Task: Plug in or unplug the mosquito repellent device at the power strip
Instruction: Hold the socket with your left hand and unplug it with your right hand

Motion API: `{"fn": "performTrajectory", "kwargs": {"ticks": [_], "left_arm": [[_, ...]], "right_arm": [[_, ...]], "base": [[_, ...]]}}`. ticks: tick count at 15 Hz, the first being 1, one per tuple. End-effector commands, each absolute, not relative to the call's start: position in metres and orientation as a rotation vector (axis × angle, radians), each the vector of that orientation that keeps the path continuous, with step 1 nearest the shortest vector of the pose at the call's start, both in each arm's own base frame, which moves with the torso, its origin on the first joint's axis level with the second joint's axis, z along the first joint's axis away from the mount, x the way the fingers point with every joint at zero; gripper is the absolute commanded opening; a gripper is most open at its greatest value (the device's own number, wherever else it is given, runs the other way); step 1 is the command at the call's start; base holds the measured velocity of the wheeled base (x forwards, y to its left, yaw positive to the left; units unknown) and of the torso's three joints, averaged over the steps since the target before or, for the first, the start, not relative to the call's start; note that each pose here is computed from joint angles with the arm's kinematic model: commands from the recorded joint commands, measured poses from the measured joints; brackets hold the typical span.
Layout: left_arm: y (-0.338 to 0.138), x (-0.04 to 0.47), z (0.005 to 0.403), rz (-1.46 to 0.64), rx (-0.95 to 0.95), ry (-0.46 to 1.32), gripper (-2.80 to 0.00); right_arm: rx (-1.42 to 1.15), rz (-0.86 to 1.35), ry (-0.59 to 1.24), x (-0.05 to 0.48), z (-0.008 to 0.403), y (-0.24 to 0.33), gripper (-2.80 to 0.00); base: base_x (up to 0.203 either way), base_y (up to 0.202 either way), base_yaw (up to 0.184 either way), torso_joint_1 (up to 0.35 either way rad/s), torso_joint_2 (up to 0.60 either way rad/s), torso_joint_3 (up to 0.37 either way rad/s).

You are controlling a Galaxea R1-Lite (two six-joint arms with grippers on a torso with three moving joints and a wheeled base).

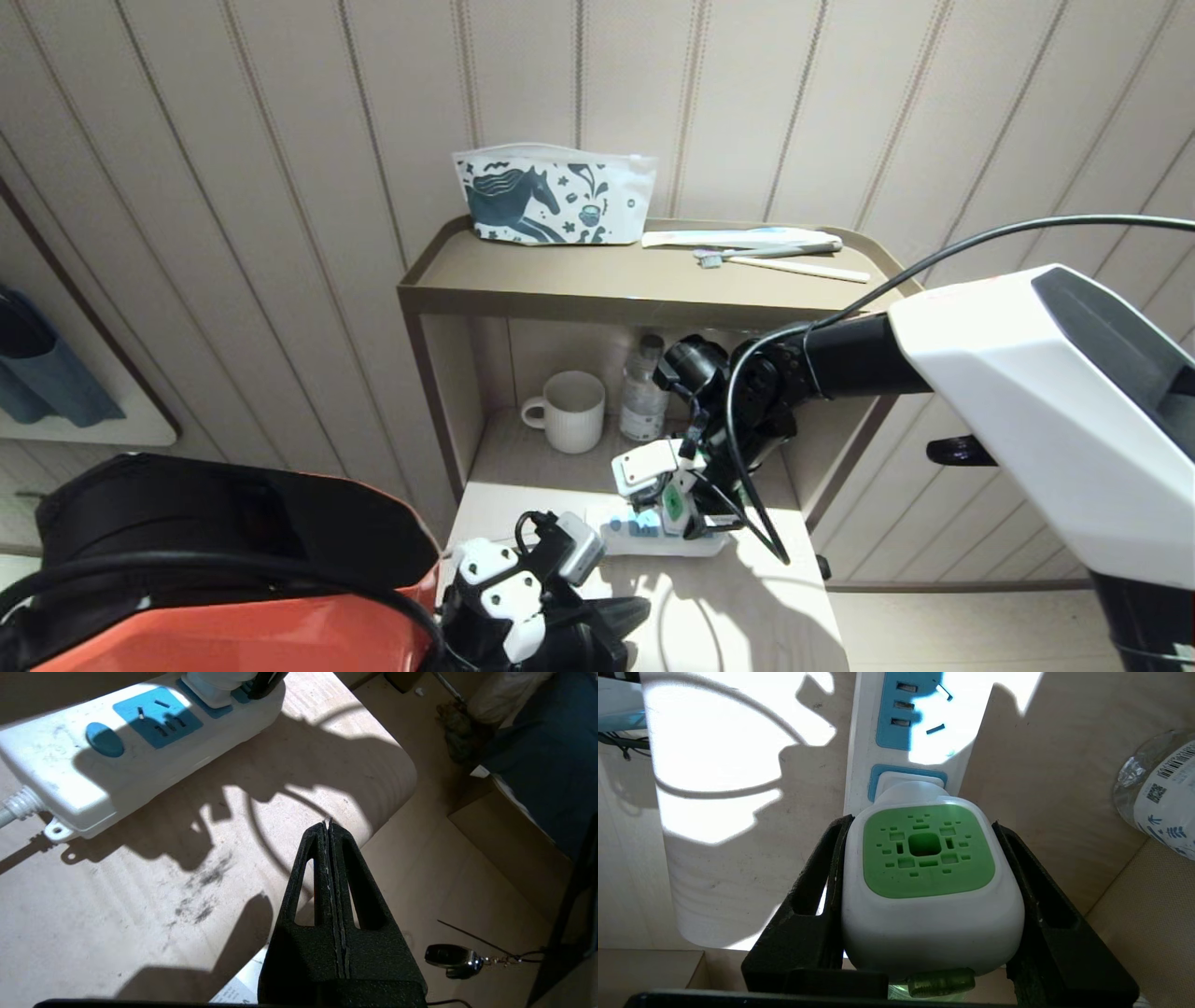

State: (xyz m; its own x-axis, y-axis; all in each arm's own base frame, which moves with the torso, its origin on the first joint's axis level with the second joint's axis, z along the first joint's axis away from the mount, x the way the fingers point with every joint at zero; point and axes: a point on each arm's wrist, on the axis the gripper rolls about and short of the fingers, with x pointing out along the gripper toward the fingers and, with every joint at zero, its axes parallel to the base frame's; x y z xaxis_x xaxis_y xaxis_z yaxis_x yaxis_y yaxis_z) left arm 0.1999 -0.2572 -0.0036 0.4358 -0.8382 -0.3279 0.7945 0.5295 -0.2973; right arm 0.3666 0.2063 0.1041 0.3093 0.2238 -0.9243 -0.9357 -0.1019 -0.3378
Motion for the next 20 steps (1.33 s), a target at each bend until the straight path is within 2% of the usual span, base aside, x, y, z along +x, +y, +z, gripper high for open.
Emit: {"fn": "performTrajectory", "kwargs": {"ticks": [1,10,20], "left_arm": [[-0.263,0.203,-0.014,-1.021,-0.099,0.478,-2.80],[-0.257,0.242,-0.006,-0.904,-0.113,0.424,-2.80],[-0.267,0.261,-0.014,-0.802,-0.068,0.394,-2.80]], "right_arm": [[-1.290,1.142,0.746,0.370,0.105,0.203,-2.80],[-1.271,1.157,0.731,0.367,0.109,0.201,-2.80],[-1.248,1.175,0.715,0.356,0.119,0.198,-2.80]], "base": [[0.000,0.000,0.000,0.000,0.00,0.000],[0.000,0.000,0.000,0.000,0.00,0.000],[0.000,0.000,0.000,0.000,0.00,0.000]]}}
